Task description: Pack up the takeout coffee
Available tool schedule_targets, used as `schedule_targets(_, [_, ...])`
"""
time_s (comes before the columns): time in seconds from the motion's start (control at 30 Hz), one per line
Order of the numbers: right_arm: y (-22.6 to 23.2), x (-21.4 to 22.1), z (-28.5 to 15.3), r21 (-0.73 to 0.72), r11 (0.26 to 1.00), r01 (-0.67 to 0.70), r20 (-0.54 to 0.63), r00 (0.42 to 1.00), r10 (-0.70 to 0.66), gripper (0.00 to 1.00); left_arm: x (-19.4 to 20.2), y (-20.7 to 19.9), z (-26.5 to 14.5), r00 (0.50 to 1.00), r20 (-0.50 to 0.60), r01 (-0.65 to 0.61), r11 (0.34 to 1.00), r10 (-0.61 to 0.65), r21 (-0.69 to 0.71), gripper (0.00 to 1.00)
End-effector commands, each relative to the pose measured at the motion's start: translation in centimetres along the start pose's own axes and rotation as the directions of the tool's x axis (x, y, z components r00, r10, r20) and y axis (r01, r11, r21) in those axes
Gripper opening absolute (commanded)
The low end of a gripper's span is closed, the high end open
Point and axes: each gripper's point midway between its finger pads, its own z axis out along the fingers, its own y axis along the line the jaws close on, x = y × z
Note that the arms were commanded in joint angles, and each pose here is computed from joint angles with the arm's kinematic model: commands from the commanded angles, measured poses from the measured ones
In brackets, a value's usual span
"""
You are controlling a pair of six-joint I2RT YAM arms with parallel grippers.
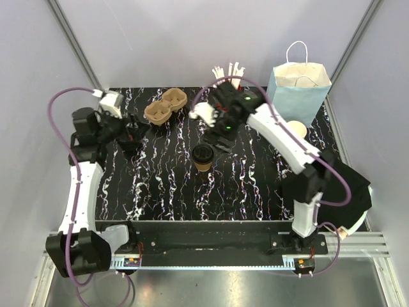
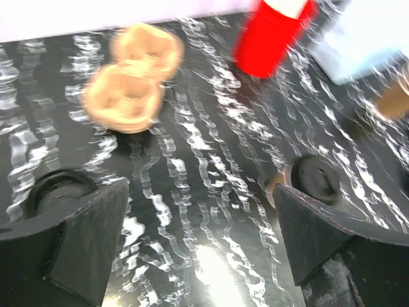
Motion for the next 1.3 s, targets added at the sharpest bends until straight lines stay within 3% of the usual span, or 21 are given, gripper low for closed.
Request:
schedule_targets(0.0, [1.1,2.8,-0.8,-0.055,0.993,-0.109,0.081,0.99,0.113,0.94,0.7,-4.7,2.6,0.992,-0.024,-0.122,0.976,0.128,0.179,0.99])
schedule_targets(0.17, [1.1,4.6,-1.0,-0.093,0.963,-0.253,0.251,0.93,0.269,1.0,2.8,-10.0,5.3,0.968,-0.09,-0.195,0.926,0.235,0.324,0.99])
schedule_targets(0.2, [0.3,3.3,-1.8,-0.099,0.949,-0.301,0.341,0.885,0.316,1.0,3.6,-10.3,6.0,0.963,-0.116,-0.189,0.92,0.241,0.342,0.99])
schedule_targets(0.27, [-0.3,3.6,-1.6,-0.188,0.906,-0.378,0.399,0.814,0.422,0.99,4.5,-11.6,6.6,0.958,-0.134,-0.183,0.903,0.253,0.39,0.99])
schedule_targets(0.3, [-1.5,2.4,-1.9,-0.211,0.879,-0.427,0.458,0.751,0.475,0.98,5.2,-11.6,7.1,0.956,-0.153,-0.171,0.9,0.25,0.4,0.99])
schedule_targets(0.4, [-2.4,2.3,-0.2,-0.328,0.801,-0.501,0.454,0.66,0.599,0.96,6.7,-12.5,7.6,0.95,-0.182,-0.15,0.882,0.253,0.447,0.99])
schedule_targets(0.6, [-2.5,2.0,4.5,-0.493,0.628,-0.602,0.324,0.543,0.775,0.91,8.8,-12.7,8.2,0.942,-0.203,-0.146,0.871,0.267,0.469,0.99])
schedule_targets(0.73, [-3.0,1.4,5.6,-0.534,0.579,-0.616,0.306,0.497,0.812,0.9,9.4,-12.8,8.4,0.942,-0.204,-0.142,0.866,0.268,0.479,0.99])
schedule_targets(0.93, [-3.3,1.3,7.1,-0.531,0.555,-0.641,0.297,0.472,0.83,0.89,10.5,-12.6,8.7,0.939,-0.225,-0.126,0.866,0.262,0.483,0.99])
schedule_targets(1.27, [-2.3,0.8,9.9,-0.518,0.542,-0.662,0.258,0.484,0.836,0.88,11.5,-12.4,9.3,0.938,-0.252,-0.091,0.872,0.237,0.481,0.99])
